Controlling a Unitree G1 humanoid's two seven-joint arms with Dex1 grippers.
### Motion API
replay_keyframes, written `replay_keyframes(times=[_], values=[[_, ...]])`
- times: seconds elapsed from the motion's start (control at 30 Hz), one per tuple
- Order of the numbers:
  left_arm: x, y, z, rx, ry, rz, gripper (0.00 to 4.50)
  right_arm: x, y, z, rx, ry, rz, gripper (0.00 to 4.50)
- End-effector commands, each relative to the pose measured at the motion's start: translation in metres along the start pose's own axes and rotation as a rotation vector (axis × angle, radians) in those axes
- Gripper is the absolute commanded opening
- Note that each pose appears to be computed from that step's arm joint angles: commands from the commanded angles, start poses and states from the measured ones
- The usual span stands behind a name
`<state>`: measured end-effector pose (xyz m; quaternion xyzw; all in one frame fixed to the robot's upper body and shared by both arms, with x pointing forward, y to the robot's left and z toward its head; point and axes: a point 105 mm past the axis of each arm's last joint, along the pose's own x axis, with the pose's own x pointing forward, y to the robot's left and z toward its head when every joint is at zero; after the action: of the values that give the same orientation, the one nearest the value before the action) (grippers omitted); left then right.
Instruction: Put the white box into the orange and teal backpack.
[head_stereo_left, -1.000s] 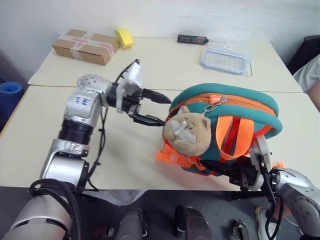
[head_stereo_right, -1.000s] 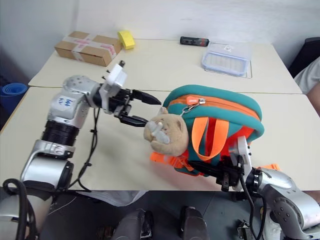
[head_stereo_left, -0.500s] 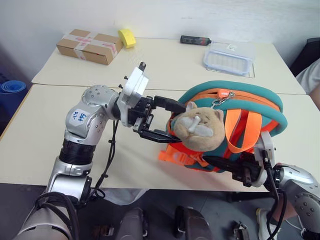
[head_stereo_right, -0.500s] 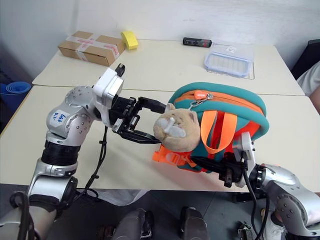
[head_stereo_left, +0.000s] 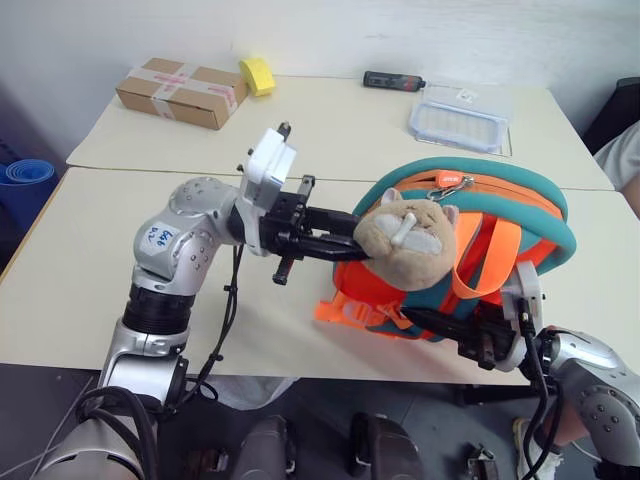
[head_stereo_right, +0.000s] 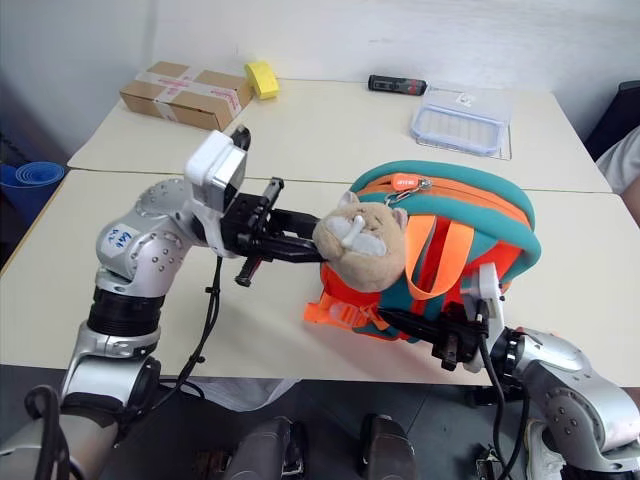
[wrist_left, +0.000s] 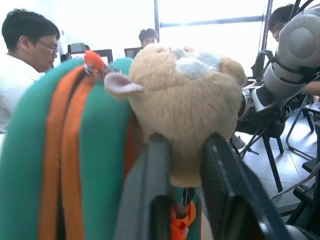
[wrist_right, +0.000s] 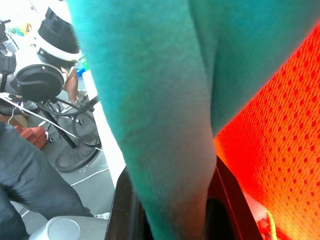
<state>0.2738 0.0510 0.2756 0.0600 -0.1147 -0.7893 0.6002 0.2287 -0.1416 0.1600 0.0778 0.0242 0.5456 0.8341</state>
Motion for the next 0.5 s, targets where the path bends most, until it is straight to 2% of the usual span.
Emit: replay_keyframes(times=[0.03,0.23,0.33,0.4,0.5], values=[[-0.026,0.011,0.014,0.037,0.011,0.079,0.0,0.0,-0.001,0.003,-0.017,-0.021,-0.009,0.07],[-0.077,0.047,0.016,0.096,0.105,0.326,0.0,-0.003,0.0,0.0,-0.008,-0.027,-0.02,0.07],[-0.092,0.056,0.01,0.11,0.148,0.39,0.0,-0.005,0.0,-0.003,-0.003,-0.021,-0.031,0.07],[-0.096,0.056,0.002,0.093,0.174,0.408,0.0,-0.007,-0.001,0.0,-0.005,-0.032,-0.044,0.07],[-0.104,0.053,-0.037,0.055,0.323,0.438,0.0,-0.009,-0.001,0.0,-0.005,-0.029,-0.051,0.07]])
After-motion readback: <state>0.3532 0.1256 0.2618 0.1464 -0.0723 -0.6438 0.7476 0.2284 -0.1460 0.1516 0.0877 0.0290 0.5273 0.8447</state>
